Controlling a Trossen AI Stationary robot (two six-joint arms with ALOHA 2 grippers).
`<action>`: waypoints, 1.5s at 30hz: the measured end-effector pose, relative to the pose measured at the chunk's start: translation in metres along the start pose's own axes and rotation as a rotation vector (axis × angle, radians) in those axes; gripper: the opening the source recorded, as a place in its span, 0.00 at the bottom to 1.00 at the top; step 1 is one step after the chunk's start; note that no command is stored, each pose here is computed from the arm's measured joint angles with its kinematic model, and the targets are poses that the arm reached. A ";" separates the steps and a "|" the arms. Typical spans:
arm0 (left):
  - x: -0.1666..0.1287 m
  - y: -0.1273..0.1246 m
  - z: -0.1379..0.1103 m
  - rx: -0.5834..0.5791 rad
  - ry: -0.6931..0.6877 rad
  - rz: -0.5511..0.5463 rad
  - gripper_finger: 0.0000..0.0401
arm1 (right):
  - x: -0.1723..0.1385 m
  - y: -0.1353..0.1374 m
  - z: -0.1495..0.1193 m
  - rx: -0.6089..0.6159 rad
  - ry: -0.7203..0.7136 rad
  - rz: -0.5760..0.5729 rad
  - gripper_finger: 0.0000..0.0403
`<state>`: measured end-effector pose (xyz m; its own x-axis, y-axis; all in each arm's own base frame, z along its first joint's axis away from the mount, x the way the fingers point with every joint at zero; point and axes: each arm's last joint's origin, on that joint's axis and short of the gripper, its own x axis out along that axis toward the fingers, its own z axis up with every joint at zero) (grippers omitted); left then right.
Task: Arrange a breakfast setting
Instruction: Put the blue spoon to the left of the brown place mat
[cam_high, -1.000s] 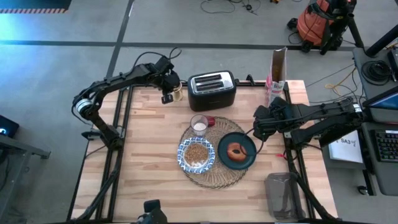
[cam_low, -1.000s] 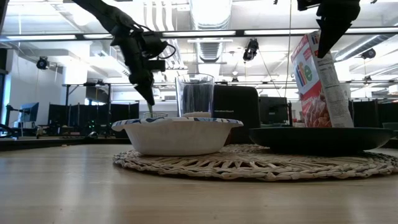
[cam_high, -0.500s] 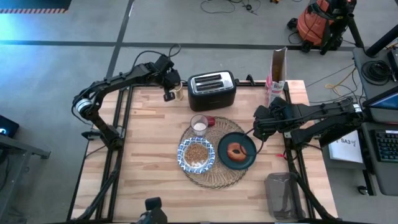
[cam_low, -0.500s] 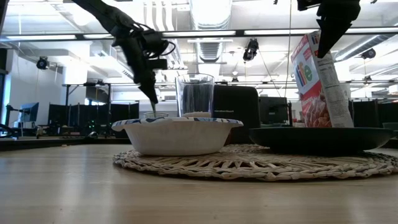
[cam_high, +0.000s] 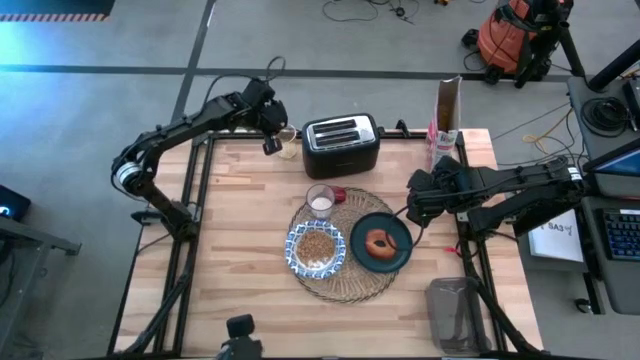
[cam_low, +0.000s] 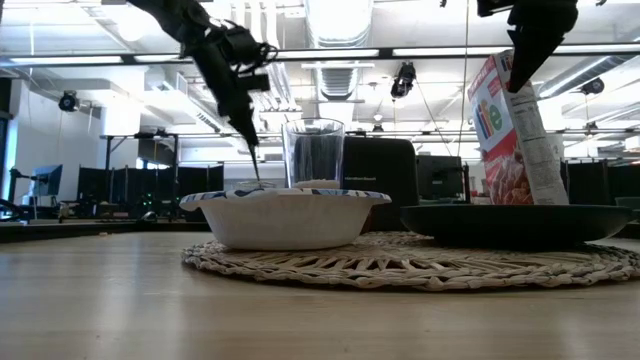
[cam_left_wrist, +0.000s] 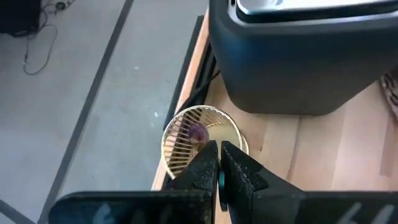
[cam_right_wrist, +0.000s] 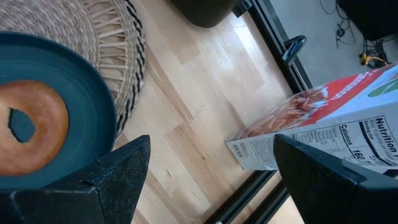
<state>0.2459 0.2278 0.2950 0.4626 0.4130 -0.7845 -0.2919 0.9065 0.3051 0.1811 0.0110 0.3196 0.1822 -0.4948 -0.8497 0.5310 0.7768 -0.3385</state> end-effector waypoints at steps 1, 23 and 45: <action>-0.005 0.001 0.002 -0.002 -0.004 0.003 0.00 | 0.000 0.000 0.000 0.003 -0.003 0.002 0.81; -0.138 -0.022 0.002 -0.100 -0.225 0.053 0.00 | 0.020 0.009 -0.009 0.208 0.068 0.026 0.81; -0.177 -0.096 0.029 0.161 -0.406 0.128 0.00 | 0.009 0.045 0.049 0.195 -0.504 0.449 0.81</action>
<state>0.2160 0.0702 0.4201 0.7312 0.4949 -0.4696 -0.2491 0.8345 0.4915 0.2469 0.0223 0.3171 0.7550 -0.2990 -0.5836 0.4444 0.8877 0.1201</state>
